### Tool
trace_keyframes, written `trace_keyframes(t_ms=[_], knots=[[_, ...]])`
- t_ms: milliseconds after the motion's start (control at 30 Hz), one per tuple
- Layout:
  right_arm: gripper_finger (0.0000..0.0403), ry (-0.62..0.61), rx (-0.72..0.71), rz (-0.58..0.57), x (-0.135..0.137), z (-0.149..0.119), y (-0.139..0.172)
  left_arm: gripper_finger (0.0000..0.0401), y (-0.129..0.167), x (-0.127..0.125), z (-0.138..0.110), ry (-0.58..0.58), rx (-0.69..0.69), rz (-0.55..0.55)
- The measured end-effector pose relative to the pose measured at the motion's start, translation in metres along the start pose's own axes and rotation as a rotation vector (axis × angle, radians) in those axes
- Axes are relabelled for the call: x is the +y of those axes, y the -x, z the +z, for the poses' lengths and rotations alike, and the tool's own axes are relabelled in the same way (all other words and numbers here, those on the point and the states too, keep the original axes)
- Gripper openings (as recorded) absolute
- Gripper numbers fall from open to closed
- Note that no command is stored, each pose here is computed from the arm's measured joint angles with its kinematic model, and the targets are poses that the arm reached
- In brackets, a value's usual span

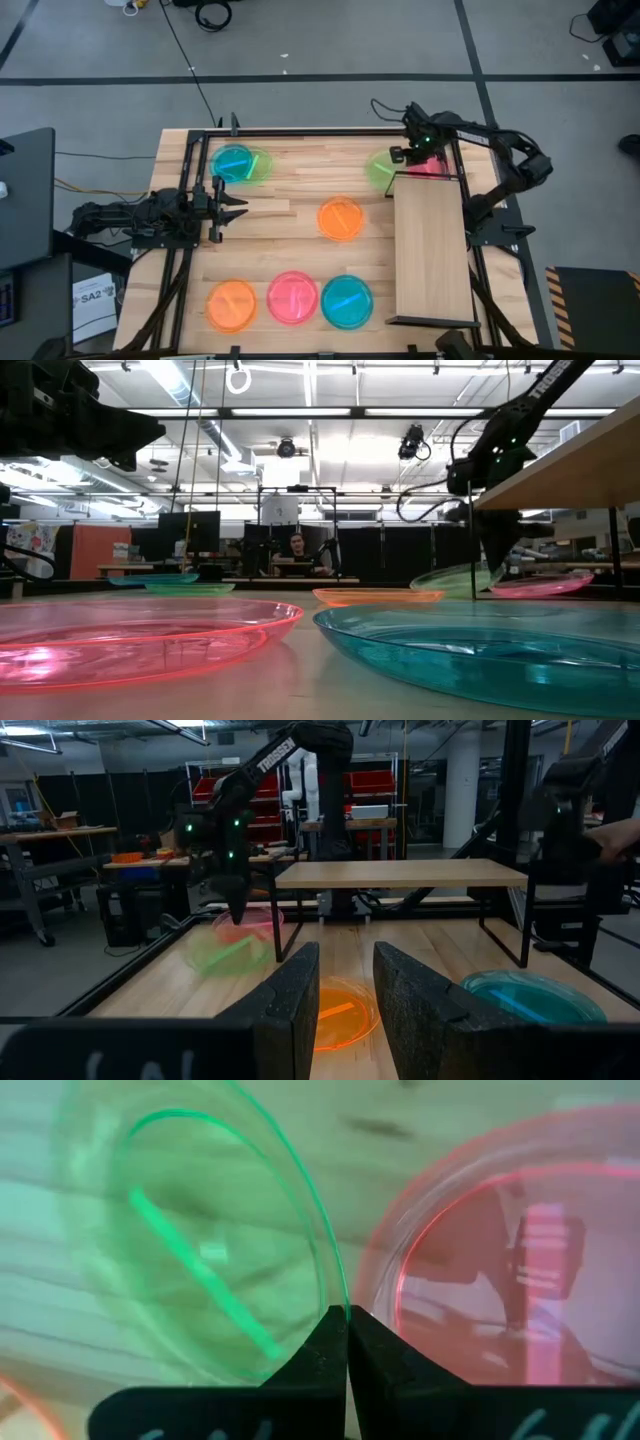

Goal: Place and stack plates onto a shelf
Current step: Put the right green transparent plate on the shelf

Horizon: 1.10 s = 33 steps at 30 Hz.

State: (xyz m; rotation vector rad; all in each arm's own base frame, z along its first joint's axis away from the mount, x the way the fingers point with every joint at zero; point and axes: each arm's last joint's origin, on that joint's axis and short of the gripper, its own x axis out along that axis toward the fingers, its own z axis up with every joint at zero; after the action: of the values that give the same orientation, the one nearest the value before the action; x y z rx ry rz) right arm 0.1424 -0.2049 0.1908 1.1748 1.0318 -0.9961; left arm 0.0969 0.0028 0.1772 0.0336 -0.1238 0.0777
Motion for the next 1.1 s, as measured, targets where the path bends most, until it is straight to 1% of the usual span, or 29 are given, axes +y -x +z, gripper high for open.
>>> trace_keyframes(t_ms=[267,567,933,1100], knots=[[0.0007,-0.025,-0.153,0.074,-0.009,-0.007,0.04,0.0105,0.0,0.0,0.0,0.0,0.0,0.0],[0.0007,-0.037,-0.296,0.201,-0.019,-0.022,0.081,0.0105,0.0,0.0,0.0,0.0,0.0,0.0],[0.0007,-0.038,-0.46,0.415,-0.029,-0.038,0.12,0.0105,0.0,0.0,0.0,-0.001,0.0,0.0],[0.0007,-0.016,-0.458,0.52,-0.03,-0.045,0.129,0.0105,0.0,0.0,0.0,0.0,0.0,0.0]])
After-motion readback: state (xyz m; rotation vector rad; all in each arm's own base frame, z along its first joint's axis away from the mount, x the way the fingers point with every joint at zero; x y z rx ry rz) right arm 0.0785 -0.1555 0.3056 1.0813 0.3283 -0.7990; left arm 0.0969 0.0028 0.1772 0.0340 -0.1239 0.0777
